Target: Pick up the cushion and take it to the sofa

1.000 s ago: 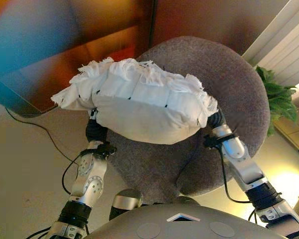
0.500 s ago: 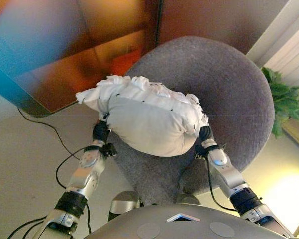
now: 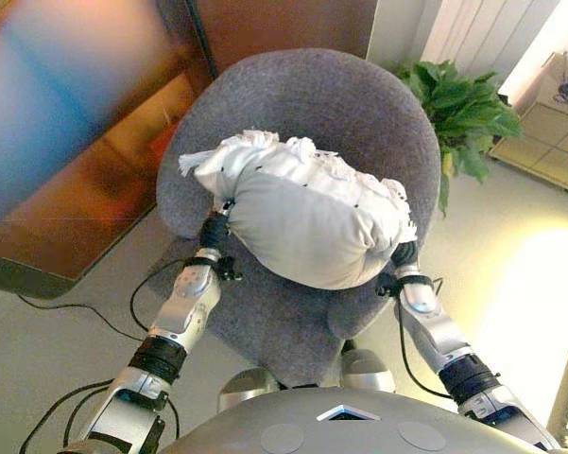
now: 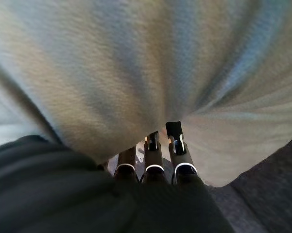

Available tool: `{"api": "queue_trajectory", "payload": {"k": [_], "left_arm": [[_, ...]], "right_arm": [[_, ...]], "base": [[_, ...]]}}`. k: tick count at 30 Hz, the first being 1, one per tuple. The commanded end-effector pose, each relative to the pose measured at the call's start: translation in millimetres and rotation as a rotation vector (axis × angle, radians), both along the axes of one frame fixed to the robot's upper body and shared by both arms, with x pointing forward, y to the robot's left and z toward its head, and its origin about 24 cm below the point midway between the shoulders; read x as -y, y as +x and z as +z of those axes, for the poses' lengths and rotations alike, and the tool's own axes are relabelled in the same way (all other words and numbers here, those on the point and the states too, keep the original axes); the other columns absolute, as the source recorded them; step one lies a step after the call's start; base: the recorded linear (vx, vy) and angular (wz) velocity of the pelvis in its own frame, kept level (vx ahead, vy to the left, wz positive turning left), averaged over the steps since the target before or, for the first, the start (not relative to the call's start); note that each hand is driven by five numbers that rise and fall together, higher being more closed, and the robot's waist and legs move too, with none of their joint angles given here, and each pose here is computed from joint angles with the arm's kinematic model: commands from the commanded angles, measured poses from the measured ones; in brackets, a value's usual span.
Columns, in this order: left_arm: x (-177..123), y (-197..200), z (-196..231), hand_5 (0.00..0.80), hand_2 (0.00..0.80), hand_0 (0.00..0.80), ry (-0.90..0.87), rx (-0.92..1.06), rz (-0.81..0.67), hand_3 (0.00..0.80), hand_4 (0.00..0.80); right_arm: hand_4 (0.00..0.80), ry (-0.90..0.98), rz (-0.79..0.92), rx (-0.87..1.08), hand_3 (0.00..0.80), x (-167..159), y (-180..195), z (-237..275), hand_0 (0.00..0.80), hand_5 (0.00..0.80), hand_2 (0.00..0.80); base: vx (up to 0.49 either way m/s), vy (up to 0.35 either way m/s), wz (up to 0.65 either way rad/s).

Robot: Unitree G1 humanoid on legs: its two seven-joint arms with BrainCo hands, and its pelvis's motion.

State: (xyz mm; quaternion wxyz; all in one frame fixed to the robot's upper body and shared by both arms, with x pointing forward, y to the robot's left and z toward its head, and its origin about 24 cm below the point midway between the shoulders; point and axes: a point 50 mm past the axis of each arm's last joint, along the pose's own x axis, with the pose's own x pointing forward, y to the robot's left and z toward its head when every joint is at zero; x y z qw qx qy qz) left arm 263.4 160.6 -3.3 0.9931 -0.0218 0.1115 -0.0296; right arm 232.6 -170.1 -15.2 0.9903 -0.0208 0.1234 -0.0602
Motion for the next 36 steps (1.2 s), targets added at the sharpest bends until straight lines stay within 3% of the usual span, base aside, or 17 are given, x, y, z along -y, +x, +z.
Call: {"api": "queue_trajectory", "payload": {"k": [1,8,15,19,26,31,33,34,35,36], "left_arm": [[72.7,18.9,23.9,0.8,0.8,0.8,-0.037,0.122,-0.285,0.8,0.8],[82.4,21.1,7.9,0.8,0.8,0.8,-0.118,0.024,-0.219,0.8,0.8],[86.6,15.0,-6.9,0.8,0.8,0.8,-0.09,-0.048,-0.218,0.8,0.8],[84.9,20.3,-8.6,0.8,0.8,0.8,-0.028,-0.084,-0.199,0.8,0.8],[84.0,30.5,-21.9,0.8,0.8,0.8,0.044,-0.299,-0.057,0.8,0.8],[84.7,22.1,-38.9,0.787,0.787,0.787,0.089,-0.427,-0.02,0.787,0.787],[86.8,17.1,-46.2,0.05,0.05,0.05,0.092,-0.498,-0.033,0.05,0.05],[86.5,17.0,-46.9,0.0,0.0,0.0,0.102,-0.507,-0.035,0.0,0.0],[86.5,17.1,-47.2,0.0,0.0,0.0,0.106,-0.513,-0.039,0.0,0.0],[86.0,16.2,-48.7,0.0,0.0,0.0,0.11,-0.535,-0.041,0.0,0.0]], "right_arm": [[0.8,0.102,0.086,0.144,0.8,-33.5,24.9,30.8,0.8,0.8,0.8],[0.8,0.054,0.191,0.039,0.8,-32.3,28.7,15.7,0.8,0.8,0.8],[0.8,0.118,0.17,0.017,0.8,-40.5,44.2,19.1,0.8,0.8,0.8],[0.8,0.26,0.128,-0.025,0.8,-47.7,48.2,17.7,0.8,0.8,0.8],[0.8,0.635,0.099,-0.295,0.8,-53.9,45.8,-17.0,0.8,0.8,0.8],[0.8,0.696,0.043,-0.416,0.8,-40.4,40.2,-38.7,0.8,0.8,0.8],[0.8,0.681,0.022,-0.428,0.8,-31.3,40.3,-41.9,0.8,0.8,0.8],[0.615,0.679,0.009,-0.429,0.615,-27.7,40.4,-42.7,0.615,0.615,0.615],[0.125,0.667,-0.006,-0.427,0.125,-23.5,40.9,-43.1,0.125,0.125,0.125],[0.0,0.652,-0.019,-0.436,0.0,-15.3,40.9,-44.8,0.0,0.0,0.0]], "base": [[0.103,0.013,-0.15],[0.1,-0.031,-0.13],[0.038,-0.09,0.0],[-0.034,-0.068,0.02],[0.086,-0.059,0.03],[0.195,-0.098,0.15],[0.159,-0.095,0.0],[0.117,-0.066,-0.02],[0.128,-0.063,-0.04],[0.138,-0.06,-0.01]]}}
